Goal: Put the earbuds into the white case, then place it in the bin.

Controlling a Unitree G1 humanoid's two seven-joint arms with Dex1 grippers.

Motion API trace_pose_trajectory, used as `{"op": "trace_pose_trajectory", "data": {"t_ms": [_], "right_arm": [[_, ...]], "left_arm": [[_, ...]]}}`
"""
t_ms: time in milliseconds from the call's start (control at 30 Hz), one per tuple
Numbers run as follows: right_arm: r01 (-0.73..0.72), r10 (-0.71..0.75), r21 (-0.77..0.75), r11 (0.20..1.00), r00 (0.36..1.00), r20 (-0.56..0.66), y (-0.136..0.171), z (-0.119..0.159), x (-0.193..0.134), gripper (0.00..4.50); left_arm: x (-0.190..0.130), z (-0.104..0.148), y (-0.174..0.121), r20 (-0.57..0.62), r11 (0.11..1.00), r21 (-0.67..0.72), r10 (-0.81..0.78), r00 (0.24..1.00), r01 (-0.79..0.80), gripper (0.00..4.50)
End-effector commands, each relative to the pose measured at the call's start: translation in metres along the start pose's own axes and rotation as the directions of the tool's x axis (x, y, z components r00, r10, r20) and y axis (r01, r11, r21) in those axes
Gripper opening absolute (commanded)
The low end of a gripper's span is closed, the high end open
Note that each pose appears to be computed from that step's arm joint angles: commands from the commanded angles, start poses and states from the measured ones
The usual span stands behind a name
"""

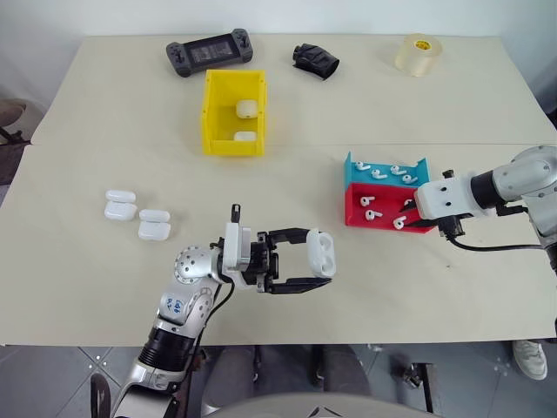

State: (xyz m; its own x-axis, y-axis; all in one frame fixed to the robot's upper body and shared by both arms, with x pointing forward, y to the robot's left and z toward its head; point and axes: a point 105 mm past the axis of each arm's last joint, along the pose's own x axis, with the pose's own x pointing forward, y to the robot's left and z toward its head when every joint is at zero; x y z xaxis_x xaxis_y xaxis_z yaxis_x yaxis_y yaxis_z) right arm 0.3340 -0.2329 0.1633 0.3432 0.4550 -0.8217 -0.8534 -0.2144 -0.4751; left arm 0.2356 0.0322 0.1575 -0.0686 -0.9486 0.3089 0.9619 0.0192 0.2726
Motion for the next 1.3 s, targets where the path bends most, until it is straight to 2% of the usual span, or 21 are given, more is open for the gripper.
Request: {"op": "trace_pose_trajectory", "data": {"t_ms": [33,867,1000,1300], "right_arm": [[-0.017,0.017,-0.057,0.998,1.0,-0.008,-0.001,0.0,-0.002,1.36],[-0.067,0.067,-0.104,0.992,0.998,-0.007,-0.008,0.0,0.013,1.36],[-0.062,0.063,-0.102,0.993,0.998,0.001,-0.009,0.001,0.014,0.6],[-0.009,0.012,-0.085,0.996,1.0,0.028,-0.013,0.003,0.01,0.6]], "left_arm": [[0.003,0.012,-0.003,0.033,0.999,0.05,-0.004,0.999,0.002,2.93],[0.0,0.014,-0.002,0.022,0.998,0.064,0.023,0.999,-0.025,2.93],[0.0,0.014,-0.001,0.023,0.998,0.064,0.024,0.999,-0.025,2.93],[-0.002,0.013,-0.001,0.017,0.998,0.061,0.024,1.0,-0.025,2.93]]}}
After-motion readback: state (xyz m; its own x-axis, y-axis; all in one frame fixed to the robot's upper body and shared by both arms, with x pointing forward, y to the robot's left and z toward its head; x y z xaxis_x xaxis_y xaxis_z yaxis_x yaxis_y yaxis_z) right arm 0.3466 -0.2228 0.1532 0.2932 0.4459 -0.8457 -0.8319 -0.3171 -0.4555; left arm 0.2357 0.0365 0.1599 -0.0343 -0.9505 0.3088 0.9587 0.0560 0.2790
